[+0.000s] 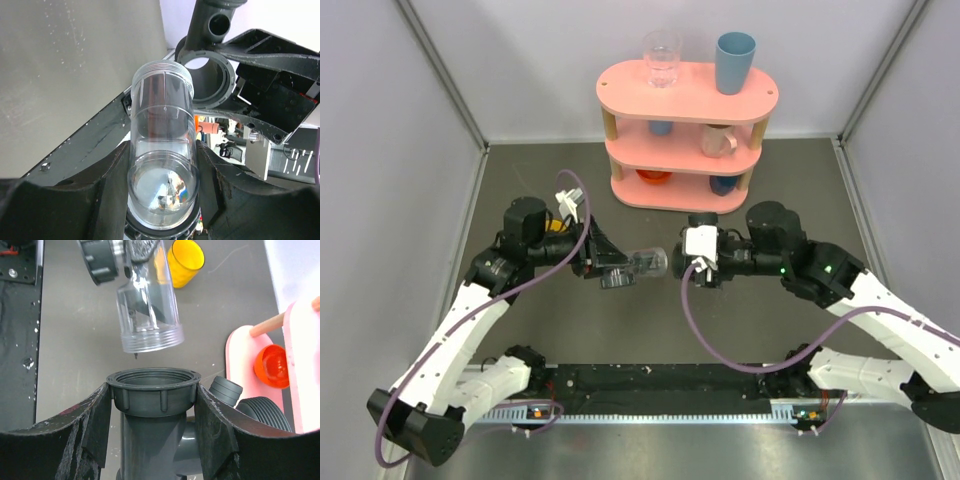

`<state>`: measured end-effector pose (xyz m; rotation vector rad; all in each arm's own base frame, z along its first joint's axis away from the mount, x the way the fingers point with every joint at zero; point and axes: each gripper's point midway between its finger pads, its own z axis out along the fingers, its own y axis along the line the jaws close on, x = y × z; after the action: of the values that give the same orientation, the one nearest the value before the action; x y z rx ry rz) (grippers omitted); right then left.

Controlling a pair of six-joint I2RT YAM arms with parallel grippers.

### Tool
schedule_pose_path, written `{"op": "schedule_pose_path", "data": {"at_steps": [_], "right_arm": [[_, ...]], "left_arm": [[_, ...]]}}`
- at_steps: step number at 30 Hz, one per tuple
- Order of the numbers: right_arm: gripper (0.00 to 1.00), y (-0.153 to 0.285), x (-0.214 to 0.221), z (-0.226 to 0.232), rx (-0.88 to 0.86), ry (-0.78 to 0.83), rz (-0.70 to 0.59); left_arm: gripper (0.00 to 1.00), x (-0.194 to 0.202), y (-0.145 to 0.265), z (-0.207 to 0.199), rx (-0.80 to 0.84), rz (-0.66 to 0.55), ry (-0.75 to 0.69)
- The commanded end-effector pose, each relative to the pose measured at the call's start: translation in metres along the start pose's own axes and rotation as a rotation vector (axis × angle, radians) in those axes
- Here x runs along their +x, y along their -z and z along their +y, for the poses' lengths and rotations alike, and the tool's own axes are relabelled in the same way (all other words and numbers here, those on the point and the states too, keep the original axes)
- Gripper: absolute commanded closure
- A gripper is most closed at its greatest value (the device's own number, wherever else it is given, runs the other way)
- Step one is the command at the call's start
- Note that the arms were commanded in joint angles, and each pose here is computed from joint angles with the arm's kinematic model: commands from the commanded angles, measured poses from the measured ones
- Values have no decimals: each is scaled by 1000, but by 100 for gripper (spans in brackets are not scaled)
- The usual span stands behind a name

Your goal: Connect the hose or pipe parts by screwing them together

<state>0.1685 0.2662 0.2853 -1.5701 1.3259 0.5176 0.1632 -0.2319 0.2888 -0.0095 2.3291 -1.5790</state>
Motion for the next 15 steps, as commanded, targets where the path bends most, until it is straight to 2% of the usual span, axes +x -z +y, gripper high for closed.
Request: {"op": "schedule_pose_path", "data": {"at_steps": [1,7,15], "right_arm": [[85,19,-41,1,-11,6,-127],[87,27,-46,2,11,-20,-148],[89,30,-38,-5,65,1,-114]], "left_arm": [[100,-14,6,-36,100,-53,-43],[100,-13,5,-49,185,-28,-30],[100,-7,7,-60,233,17,-49]]}}
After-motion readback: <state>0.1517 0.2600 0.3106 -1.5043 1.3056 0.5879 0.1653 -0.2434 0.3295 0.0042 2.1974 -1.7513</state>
